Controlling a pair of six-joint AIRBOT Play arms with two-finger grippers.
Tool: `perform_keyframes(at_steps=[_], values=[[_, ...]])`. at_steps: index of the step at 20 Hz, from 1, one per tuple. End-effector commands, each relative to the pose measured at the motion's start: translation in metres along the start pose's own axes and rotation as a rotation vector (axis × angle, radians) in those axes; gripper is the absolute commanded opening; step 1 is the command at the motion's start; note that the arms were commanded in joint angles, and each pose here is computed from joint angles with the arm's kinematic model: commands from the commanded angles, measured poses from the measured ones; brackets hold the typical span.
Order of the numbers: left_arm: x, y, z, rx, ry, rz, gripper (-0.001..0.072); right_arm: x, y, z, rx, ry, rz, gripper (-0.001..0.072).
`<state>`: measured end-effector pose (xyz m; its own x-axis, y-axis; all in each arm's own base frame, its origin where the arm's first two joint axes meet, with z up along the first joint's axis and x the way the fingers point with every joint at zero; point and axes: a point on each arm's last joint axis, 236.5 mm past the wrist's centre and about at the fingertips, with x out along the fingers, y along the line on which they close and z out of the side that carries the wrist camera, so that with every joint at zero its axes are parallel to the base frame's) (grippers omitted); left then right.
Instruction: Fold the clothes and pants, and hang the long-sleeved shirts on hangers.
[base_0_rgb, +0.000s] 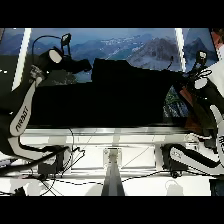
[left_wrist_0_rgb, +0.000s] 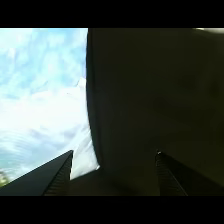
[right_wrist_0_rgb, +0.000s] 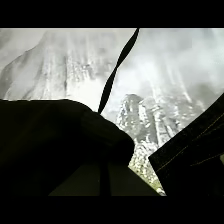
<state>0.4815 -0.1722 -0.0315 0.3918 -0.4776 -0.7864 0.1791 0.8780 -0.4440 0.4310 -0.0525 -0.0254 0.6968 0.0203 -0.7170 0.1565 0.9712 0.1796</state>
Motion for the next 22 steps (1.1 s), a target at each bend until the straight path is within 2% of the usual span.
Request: perform_keyframes(at_steps=[1,4,8,13,14,15,16,17,22], values=[[0.012,0.016,-0.006,0.013,0.03,-0.143,0.0536,0.0,0.0,-0.001,0.0,0.002,0.001,0.002],[0.035,0.027,-0.02,0.05,0.066,-0.151,0.0536,0.0,0.0,0.0,0.001,0.001,0.001,0.002],[0.061,0.017,-0.016,-0.095,0.025,-0.241,0.0537,0.0,0.001,0.0,0.008,0.002,0.005,0.002],[0.08,0.005,-0.02,-0.097,0.014,-0.271,0.0535,0.0,0.001,-0.001,0.008,0.002,0.005,0.002],[0.082,0.006,-0.017,-0.094,-0.001,-0.256,0.0462,0.0,0.001,-0.001,0.008,0.003,0.005,0.002],[0.084,0.008,-0.013,-0.093,-0.019,-0.24,0.0329,0.0,0.001,0.0,0.008,0.002,0.005,0.002],[0.085,0.01,-0.009,-0.097,-0.035,-0.228,0.0152,0.0,0.001,0.0,0.008,0.002,0.005,0.002],[0.083,0.011,-0.005,-0.096,-0.048,-0.225,0.0015,0.0,0.001,0.0,0.008,0.002,0.005,0.002],[0.019,0.026,0.067,-0.07,-0.231,-0.207,0.0008,-0.011,0.004,0.012,-0.002,-0.039,0.006,0.002]])
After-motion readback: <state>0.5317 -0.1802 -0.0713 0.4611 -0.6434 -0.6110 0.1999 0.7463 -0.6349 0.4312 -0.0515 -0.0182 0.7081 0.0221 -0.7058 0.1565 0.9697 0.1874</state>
